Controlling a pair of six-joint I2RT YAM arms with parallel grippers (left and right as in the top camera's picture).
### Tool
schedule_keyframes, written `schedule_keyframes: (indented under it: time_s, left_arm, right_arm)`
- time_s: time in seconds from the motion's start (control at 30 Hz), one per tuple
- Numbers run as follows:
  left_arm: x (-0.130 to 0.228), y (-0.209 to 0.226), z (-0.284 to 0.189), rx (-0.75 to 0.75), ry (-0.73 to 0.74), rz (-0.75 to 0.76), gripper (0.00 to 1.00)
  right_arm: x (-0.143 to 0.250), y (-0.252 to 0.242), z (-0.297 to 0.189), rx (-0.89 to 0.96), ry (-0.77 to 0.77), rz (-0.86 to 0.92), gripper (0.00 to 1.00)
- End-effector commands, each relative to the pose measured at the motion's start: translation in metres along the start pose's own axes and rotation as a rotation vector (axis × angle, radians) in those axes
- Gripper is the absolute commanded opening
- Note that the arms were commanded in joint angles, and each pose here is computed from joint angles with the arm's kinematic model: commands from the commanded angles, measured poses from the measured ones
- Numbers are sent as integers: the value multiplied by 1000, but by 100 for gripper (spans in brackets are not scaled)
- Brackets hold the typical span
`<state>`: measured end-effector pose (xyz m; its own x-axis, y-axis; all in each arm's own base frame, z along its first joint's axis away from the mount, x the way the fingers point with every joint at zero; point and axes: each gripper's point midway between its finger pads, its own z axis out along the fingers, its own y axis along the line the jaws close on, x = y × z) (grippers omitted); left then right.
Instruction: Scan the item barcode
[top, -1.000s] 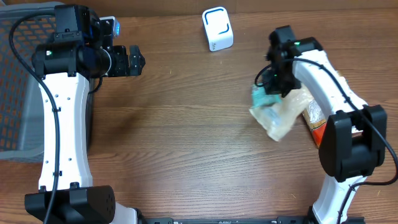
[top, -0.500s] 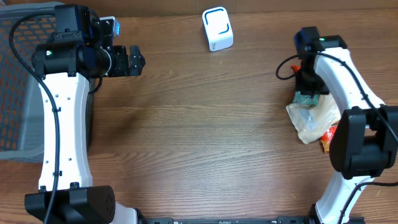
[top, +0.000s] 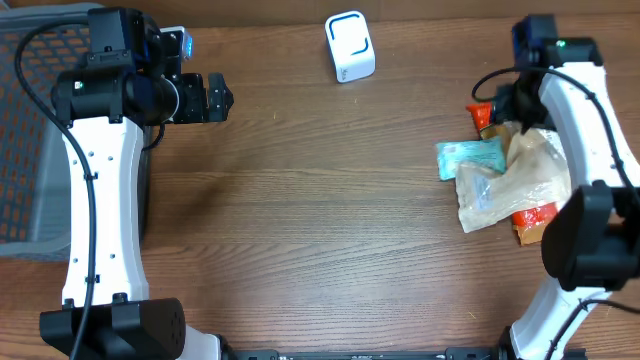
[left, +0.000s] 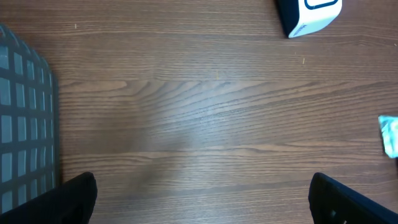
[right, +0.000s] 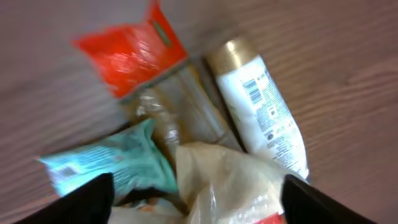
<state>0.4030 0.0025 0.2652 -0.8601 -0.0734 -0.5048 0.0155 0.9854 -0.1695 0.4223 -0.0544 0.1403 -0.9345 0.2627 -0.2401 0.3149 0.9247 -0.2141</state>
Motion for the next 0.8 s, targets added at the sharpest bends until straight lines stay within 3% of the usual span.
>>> schedule_keyframes:
  time_s: [0.0,0.4,0.63,0.77]
  left_arm:
    - [-5,-3,-4,2,-18,4,100]
    - [-5,-3,-4,2,-18,4,100]
    - [-5,-3,-4,2,-18,4,100]
    - [-5,-3,-4,1,-18,4,99]
  right_arm:
    - [-18,5,-88,-181,-178,31,100]
    - [37,-10,-228,-458,-371,33,100]
    - [47,-18,-249,-475,-425,41,100]
    - [64,-22,-238,-441,-347,36,100]
